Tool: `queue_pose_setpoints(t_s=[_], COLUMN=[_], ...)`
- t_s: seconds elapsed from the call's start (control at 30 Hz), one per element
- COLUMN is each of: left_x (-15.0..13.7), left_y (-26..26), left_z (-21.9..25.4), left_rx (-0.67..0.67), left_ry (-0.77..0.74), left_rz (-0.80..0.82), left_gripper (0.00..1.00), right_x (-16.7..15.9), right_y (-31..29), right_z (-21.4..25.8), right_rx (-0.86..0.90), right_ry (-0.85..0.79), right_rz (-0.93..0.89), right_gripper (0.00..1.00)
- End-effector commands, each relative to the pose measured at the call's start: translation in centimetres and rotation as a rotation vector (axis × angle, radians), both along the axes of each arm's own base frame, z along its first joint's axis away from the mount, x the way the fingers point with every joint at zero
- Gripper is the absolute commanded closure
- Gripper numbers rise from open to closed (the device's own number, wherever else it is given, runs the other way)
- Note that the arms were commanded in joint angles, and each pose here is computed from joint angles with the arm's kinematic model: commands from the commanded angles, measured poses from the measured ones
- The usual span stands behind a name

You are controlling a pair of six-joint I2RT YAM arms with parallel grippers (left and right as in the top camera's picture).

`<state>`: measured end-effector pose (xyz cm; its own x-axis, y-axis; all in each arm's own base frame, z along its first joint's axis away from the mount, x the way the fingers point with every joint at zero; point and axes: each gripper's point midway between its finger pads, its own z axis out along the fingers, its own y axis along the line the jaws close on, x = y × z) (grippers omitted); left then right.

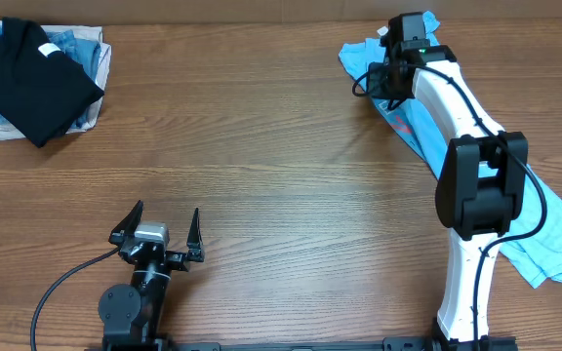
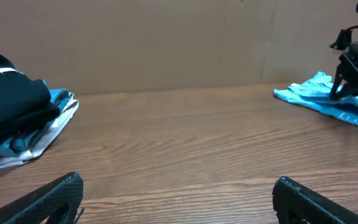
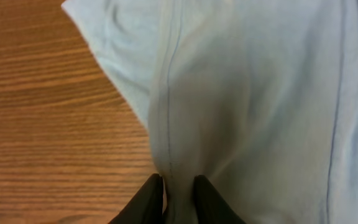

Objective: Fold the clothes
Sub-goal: 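Drag the grasped T-shirt leftward toward the table center with right gripper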

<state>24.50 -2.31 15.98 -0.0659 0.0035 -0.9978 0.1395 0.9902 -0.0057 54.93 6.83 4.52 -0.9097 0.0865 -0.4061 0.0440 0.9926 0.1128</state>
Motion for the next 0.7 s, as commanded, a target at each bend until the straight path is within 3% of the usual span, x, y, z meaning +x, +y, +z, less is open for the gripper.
queue_pose_setpoints(t_s=[0.0, 0.13, 0.4, 0.67], left_x=[0.0, 0.0, 0.0, 0.0], left_y=[0.0, 0.0, 0.0, 0.0], left_z=[0.0, 0.0, 0.0, 0.0], left_rx=[0.022, 0.022, 0.022, 0.022], left_ry=[-0.007, -0.007, -0.007, -0.007], left_rz=[-0.001, -0.001, -0.001, -0.001], left_gripper=[0.0, 0.0, 0.0, 0.0], right_x=[0.8, 0.6, -0.9, -3.4], right_y=[0.4, 0.4, 5.4, 10.7], right_z=[3.9, 3.7, 5.1, 14.0], right_rx=[0.022, 0.022, 0.263, 0.582], right_ry=[-0.075, -0.063, -0.026, -0.079], right_rz=[-0.005, -0.004, 0.125, 0.253], right_gripper=[0.8, 0.96, 0.96, 0.96])
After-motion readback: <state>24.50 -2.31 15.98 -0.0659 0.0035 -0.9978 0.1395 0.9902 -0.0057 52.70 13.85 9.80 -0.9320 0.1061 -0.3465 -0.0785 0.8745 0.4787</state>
